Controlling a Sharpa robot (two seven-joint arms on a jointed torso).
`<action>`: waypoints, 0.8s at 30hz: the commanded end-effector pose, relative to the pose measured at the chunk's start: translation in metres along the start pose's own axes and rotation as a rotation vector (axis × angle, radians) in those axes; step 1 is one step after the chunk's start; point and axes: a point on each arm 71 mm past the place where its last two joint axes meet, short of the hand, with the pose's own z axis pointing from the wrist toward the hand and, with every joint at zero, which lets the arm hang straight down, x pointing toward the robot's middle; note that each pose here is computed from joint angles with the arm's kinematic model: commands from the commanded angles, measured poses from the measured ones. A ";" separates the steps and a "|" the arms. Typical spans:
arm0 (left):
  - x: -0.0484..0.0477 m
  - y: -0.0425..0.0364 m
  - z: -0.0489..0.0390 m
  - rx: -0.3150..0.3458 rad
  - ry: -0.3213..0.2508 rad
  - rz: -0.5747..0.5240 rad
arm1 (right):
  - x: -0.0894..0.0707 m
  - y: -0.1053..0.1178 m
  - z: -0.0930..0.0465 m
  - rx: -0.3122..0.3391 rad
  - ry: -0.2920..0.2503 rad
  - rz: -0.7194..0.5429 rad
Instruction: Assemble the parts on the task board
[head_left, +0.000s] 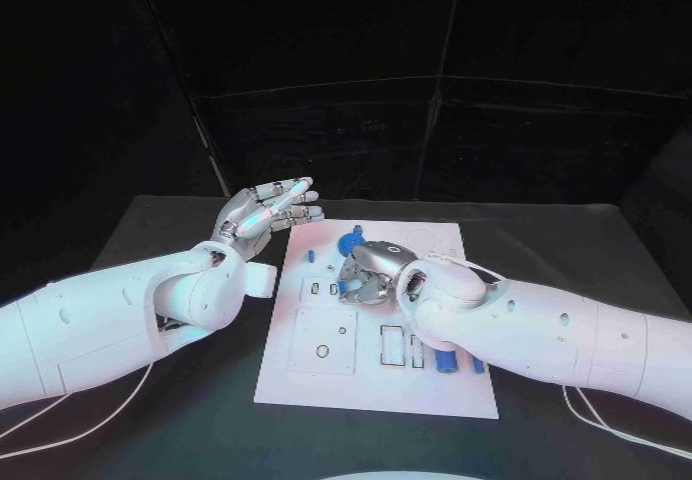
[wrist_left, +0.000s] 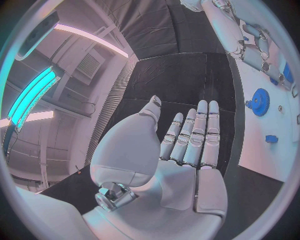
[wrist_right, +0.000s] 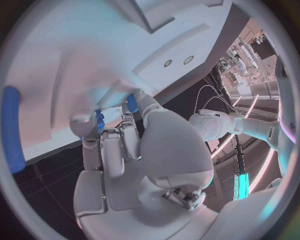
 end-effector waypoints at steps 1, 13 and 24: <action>0.0013 -0.0014 0.0004 0.007 0.010 -0.005 | -0.001 -0.001 0.000 0.019 -0.021 0.000; 0.0004 -0.0012 0.0005 0.003 0.011 -0.006 | -0.007 -0.001 -0.004 0.011 -0.113 0.032; -0.0008 0.0007 0.0010 -0.019 0.068 0.053 | -0.020 0.013 -0.025 -0.188 -0.233 0.087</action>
